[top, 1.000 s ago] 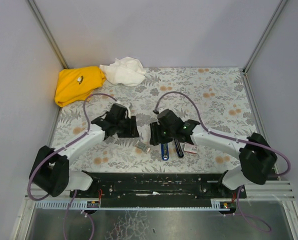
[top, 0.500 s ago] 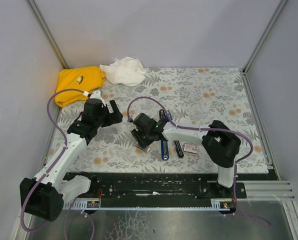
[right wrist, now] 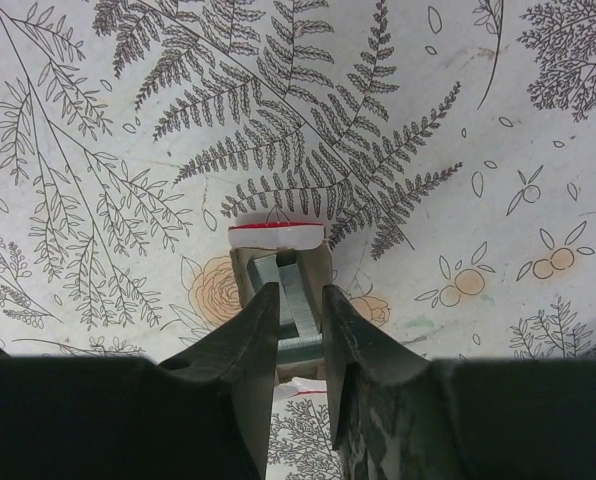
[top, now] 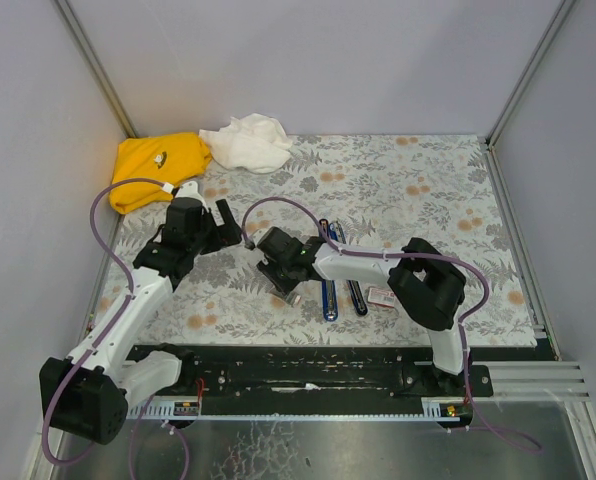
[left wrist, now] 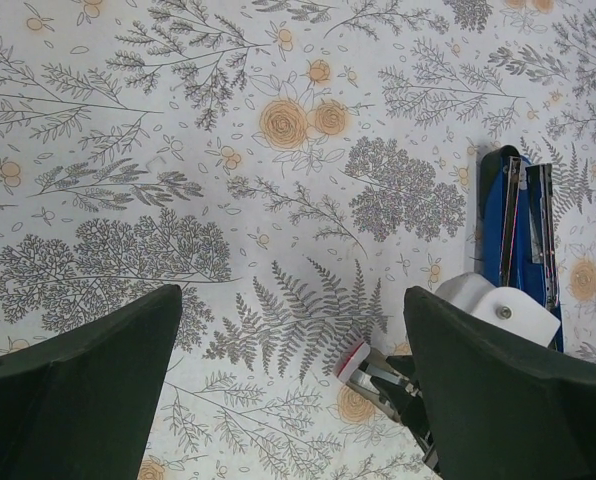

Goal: Load the staples into the stapler

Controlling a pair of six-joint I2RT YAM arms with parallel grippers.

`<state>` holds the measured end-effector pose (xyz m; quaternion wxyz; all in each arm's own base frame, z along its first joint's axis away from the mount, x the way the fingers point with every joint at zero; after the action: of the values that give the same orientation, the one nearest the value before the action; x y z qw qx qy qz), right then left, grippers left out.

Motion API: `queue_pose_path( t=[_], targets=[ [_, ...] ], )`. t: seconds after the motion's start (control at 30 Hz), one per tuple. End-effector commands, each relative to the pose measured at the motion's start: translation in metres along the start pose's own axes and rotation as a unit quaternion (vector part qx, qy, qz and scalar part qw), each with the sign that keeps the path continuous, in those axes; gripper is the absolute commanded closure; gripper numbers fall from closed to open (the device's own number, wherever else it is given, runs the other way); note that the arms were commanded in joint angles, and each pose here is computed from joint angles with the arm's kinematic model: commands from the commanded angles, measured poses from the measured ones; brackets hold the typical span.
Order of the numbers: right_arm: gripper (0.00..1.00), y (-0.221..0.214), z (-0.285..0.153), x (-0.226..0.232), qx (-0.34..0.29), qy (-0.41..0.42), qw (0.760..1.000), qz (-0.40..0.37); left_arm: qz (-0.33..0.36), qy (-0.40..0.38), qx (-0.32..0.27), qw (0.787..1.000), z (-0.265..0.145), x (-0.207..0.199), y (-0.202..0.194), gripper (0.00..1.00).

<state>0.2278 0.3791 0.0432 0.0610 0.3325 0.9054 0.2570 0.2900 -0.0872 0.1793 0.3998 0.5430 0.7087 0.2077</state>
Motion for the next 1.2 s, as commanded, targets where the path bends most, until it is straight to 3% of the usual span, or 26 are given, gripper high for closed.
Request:
queue_pose_path(
  t=[0.0,0.37,0.63,0.83,1.17],
  targets=[
    [0.71,0.016,-0.003,0.005,-0.019,-0.004,1.000,-0.022,-0.007,0.002,-0.023,1.000,0.002,0.002,0.009,0.08],
    [0.76,0.010,0.005,0.004,-0.008,-0.012,0.999,-0.032,-0.010,0.001,-0.018,1.000,0.003,0.003,0.008,0.08],
    [0.95,0.026,-0.014,0.005,-0.032,-0.021,0.999,-0.023,-0.010,-0.001,-0.016,1.000,0.003,0.003,0.007,0.08],
    [0.97,0.044,-0.040,-0.003,-0.055,-0.050,0.997,-0.011,-0.012,-0.002,-0.017,1.000,0.002,0.004,0.007,0.08],
    [1.00,0.029,-0.031,-0.030,-0.014,-0.133,0.991,0.010,-0.014,-0.004,-0.015,1.000,0.002,0.004,0.007,0.07]
  ],
)
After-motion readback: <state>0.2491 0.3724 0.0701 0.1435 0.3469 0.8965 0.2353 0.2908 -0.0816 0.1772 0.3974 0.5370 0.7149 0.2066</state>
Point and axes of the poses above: each gripper's point midway between its finger pads, its own z axis out along the fingers, its own x axis along the line the jaws close on, y = z × x, the point moved 2 cm from there along -z, back along the fingers
